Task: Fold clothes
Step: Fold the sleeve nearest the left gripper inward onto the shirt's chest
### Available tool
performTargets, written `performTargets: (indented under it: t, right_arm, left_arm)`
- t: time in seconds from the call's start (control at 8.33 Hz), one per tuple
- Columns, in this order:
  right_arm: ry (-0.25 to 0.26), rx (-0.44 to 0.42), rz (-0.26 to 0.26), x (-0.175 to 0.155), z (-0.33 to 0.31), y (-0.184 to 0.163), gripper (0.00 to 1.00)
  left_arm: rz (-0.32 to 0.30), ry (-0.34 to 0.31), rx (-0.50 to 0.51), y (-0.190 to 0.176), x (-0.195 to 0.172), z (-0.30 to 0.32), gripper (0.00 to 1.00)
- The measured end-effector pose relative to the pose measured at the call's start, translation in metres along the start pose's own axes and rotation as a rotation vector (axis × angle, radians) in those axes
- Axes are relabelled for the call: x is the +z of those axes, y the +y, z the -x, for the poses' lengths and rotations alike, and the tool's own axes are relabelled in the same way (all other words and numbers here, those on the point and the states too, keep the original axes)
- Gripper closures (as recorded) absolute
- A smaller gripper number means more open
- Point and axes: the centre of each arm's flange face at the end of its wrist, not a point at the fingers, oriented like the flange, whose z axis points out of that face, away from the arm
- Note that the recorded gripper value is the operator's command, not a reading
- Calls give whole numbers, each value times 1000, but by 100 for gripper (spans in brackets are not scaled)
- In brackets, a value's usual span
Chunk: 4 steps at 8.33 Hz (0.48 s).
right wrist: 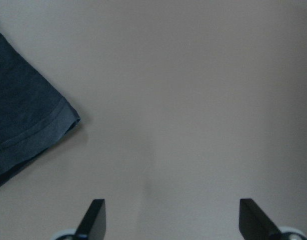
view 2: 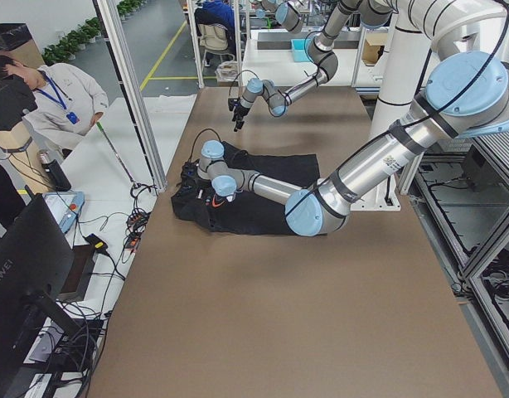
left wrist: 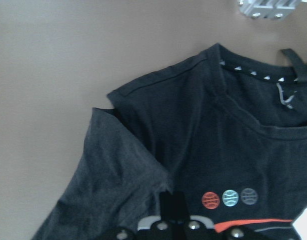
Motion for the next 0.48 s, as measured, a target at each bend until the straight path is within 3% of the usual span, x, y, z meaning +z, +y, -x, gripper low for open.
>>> performTargets:
  t: [0.48]
  right_arm:
    - [-2, -2, 5, 2, 3, 3, 6]
  left_arm:
    - [-52, -32, -69, 60, 31, -80, 100]
